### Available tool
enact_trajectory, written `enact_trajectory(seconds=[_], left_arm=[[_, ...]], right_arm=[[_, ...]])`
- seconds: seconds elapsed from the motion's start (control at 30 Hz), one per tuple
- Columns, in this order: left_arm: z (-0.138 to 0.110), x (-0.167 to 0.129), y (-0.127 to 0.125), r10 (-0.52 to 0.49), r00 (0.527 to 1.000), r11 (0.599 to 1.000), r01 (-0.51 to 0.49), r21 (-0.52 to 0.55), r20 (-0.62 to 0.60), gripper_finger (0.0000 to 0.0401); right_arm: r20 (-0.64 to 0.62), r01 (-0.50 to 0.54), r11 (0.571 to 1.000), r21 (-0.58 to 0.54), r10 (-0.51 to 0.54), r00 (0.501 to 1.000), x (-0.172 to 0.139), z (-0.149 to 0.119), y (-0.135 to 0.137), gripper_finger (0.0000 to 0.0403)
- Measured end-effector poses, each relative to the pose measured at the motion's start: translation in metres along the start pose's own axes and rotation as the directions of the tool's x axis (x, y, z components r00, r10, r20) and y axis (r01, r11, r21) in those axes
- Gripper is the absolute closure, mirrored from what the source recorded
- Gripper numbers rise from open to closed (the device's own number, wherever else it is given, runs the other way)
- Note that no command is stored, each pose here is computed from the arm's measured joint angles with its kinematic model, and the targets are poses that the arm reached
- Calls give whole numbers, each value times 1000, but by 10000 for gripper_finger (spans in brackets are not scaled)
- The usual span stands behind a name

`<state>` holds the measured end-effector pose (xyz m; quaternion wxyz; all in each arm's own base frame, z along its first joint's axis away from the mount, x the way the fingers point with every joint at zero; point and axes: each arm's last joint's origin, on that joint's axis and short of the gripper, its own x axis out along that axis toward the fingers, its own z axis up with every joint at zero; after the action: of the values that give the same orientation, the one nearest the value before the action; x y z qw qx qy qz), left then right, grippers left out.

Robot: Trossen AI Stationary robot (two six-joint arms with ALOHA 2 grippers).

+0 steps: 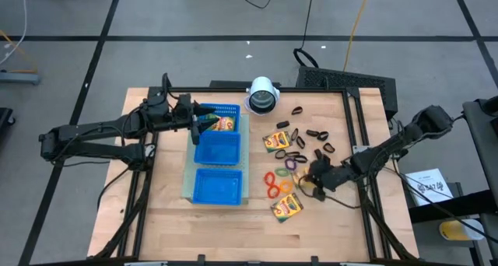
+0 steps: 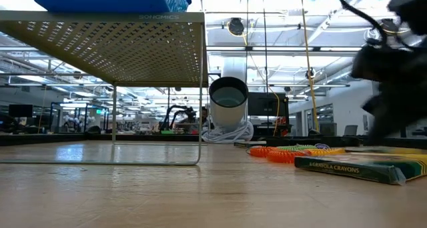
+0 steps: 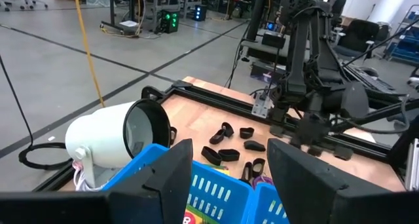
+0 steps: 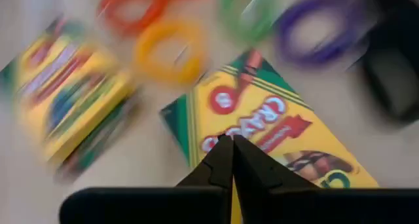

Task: Pick & Place Office Desk Supplies
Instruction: Put the crayon box into the top blue bin on the shelf

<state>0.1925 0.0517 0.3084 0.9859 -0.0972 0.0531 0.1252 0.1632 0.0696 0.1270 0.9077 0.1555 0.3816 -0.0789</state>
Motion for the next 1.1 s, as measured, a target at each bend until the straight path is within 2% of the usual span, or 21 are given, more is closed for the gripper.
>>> enact_trajectory(seconds=[0.07,0.17,0.3,0.43,0.63,0.8,1.0,1.1], left_arm=[[0,0,0,0,1000,1000,0,7,0,194],[0,0,0,0,1000,1000,0,16,-1,194],[0,0,0,0,1000,1000,0,18,-1,194],[0,0,0,0,1000,1000,0,18,0,194],[0,0,0,0,1000,1000,0,19,-1,194],[0,0,0,0,1000,1000,0,30,-2,194],[0,0,0,0,1000,999,0,38,-2,194],[0,0,0,0,1000,999,0,38,-2,194]], right_arm=[[55,-5,1000,8,4,998,-1,9,-2,398],[76,18,996,84,-24,997,-5,16,-11,392],[107,11,963,270,-42,993,-18,25,-24,368],[51,-3,928,373,-17,999,-31,24,-38,315],[-144,81,844,531,-5,990,-40,10,-53,229],[-215,147,823,549,-31,976,-38,6,-57,210],[-252,183,822,538,-51,966,-31,4,-57,226],[-223,154,827,541,-35,974,-22,2,-56,233]])
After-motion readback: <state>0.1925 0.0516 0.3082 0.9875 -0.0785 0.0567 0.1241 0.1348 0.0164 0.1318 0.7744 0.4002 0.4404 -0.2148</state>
